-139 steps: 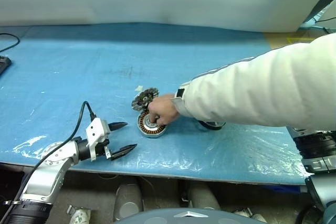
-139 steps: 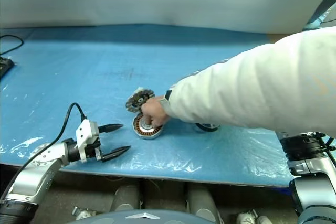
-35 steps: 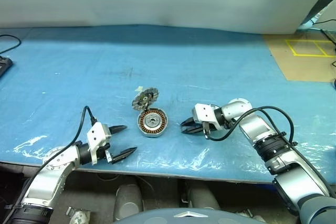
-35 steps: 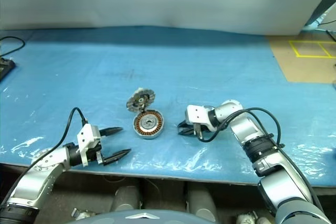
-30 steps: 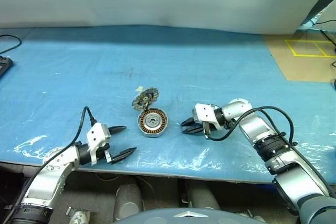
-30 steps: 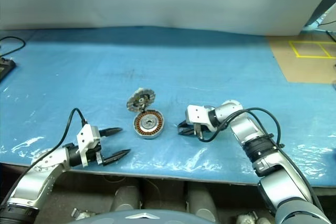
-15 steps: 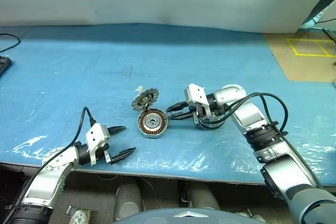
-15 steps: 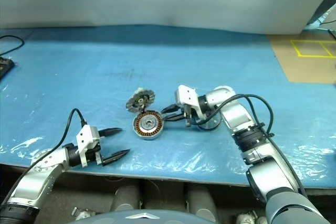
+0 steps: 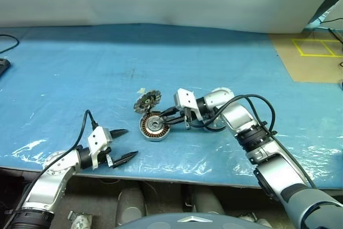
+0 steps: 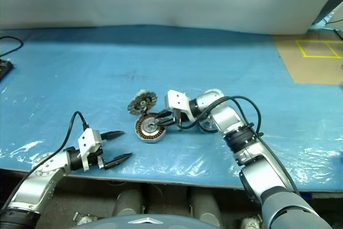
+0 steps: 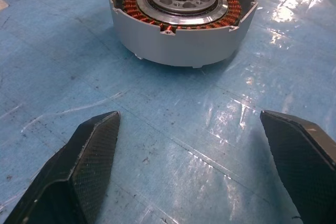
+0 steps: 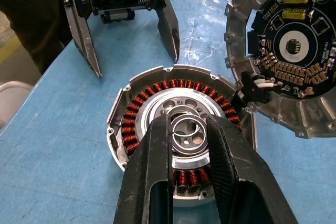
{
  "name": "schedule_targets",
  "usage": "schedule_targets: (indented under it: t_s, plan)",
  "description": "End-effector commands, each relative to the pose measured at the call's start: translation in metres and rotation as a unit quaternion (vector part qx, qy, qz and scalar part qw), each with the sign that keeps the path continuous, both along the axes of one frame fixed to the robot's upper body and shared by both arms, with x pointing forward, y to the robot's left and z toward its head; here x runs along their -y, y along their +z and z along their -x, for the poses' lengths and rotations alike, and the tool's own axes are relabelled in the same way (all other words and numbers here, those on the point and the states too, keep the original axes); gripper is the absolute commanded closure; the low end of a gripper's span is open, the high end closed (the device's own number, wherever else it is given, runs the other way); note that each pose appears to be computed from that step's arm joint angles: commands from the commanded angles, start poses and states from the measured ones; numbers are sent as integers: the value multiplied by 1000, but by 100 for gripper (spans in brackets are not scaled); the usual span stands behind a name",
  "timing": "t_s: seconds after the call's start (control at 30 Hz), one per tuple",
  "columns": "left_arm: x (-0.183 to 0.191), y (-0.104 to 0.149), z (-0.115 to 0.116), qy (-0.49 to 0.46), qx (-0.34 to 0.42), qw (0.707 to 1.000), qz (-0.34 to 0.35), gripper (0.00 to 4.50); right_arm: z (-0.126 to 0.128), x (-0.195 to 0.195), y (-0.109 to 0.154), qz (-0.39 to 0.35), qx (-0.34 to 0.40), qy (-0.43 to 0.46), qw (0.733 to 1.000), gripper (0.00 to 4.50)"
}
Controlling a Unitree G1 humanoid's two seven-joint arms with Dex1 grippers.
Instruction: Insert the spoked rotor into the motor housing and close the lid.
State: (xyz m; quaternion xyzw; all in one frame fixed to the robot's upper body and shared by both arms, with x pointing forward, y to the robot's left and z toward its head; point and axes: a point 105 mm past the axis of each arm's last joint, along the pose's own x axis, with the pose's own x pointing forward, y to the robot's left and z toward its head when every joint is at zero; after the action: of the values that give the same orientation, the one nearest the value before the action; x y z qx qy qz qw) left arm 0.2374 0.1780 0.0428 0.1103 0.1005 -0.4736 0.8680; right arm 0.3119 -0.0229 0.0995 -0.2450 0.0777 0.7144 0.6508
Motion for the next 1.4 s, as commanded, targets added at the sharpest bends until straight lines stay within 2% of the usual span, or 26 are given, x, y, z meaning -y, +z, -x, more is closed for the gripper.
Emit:
schedule_targets:
  t_s: [0.03, 0.73, 1.4]
  plan:
    - [1, 6, 0, -1, 15, 1000, 0, 0, -2, -6, 7, -4, 17, 9, 1000, 394]
    - [2, 9, 0, 2, 19, 1000, -1, 0, -3, -21, -7, 4, 11, 12, 1000, 394]
    - [1, 8, -1, 6, 16, 1000, -2, 0, -2, -26, -3, 1, 17, 22, 1000, 394]
